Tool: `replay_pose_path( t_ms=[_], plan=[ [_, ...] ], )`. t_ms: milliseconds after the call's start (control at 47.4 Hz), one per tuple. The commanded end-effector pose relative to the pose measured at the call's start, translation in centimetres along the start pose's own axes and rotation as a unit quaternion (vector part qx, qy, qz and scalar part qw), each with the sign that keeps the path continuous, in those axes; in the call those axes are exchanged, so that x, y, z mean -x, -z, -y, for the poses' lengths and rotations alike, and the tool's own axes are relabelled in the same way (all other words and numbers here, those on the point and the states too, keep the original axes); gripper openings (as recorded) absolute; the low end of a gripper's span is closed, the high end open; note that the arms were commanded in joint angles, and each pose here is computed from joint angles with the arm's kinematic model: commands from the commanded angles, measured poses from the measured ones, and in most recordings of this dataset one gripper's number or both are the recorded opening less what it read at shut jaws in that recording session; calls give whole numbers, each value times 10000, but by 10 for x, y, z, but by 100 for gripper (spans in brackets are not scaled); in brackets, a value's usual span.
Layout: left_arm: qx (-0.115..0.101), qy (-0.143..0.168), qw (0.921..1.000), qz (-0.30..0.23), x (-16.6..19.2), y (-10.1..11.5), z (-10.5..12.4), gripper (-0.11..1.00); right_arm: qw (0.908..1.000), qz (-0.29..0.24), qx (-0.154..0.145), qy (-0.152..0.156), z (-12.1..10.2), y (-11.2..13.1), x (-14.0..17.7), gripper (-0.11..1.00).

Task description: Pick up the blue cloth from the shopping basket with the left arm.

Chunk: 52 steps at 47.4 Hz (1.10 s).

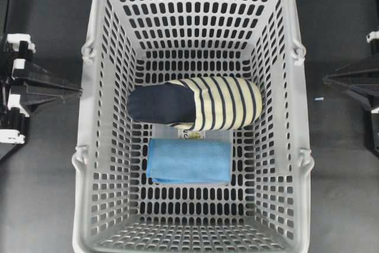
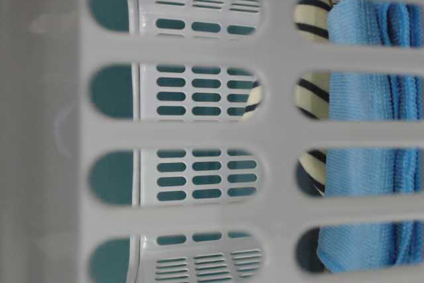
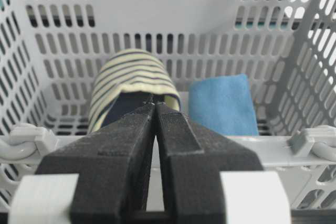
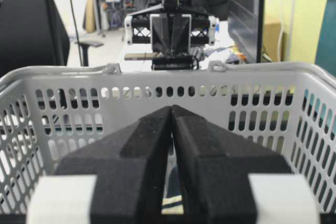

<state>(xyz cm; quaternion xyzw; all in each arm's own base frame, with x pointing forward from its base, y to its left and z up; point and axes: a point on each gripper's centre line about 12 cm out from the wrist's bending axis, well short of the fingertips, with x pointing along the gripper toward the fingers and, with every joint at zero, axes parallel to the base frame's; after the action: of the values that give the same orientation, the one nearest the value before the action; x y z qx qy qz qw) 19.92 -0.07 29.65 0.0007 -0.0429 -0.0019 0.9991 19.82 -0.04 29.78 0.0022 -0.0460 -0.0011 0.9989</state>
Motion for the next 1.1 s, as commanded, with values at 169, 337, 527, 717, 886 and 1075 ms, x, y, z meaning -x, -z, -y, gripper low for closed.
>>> replay_pose_path(
  t_ms=[169, 337, 527, 717, 886, 1075],
  plan=[
    [44, 74, 9994, -331, -7, -15, 3, 0, 9999, -54, -160, -3, 0, 0, -3, 1],
    [83, 115, 9961, -866, -22, -50, 6, 0, 9998, -69, -183, 5, 0, 0, -3, 1],
    [33, 166, 9817, -1897, -50, -78, 11, 0, 9997, -154, -191, -3, -1, -2, -4, 1],
    [-59, 279, 9562, -2913, -92, -81, 21, 0, 9986, -506, -168, -5, -1, -1, -5, 1],
    [0, 234, 9361, -3509, -125, -66, 25, 0, 9973, -705, -183, -3, -1, 0, -4, 5],
    [-24, 256, 9243, -3808, -161, -51, 31, 1, 9974, -698, -191, 4, -1, -1, -3, 46]
  ],
)
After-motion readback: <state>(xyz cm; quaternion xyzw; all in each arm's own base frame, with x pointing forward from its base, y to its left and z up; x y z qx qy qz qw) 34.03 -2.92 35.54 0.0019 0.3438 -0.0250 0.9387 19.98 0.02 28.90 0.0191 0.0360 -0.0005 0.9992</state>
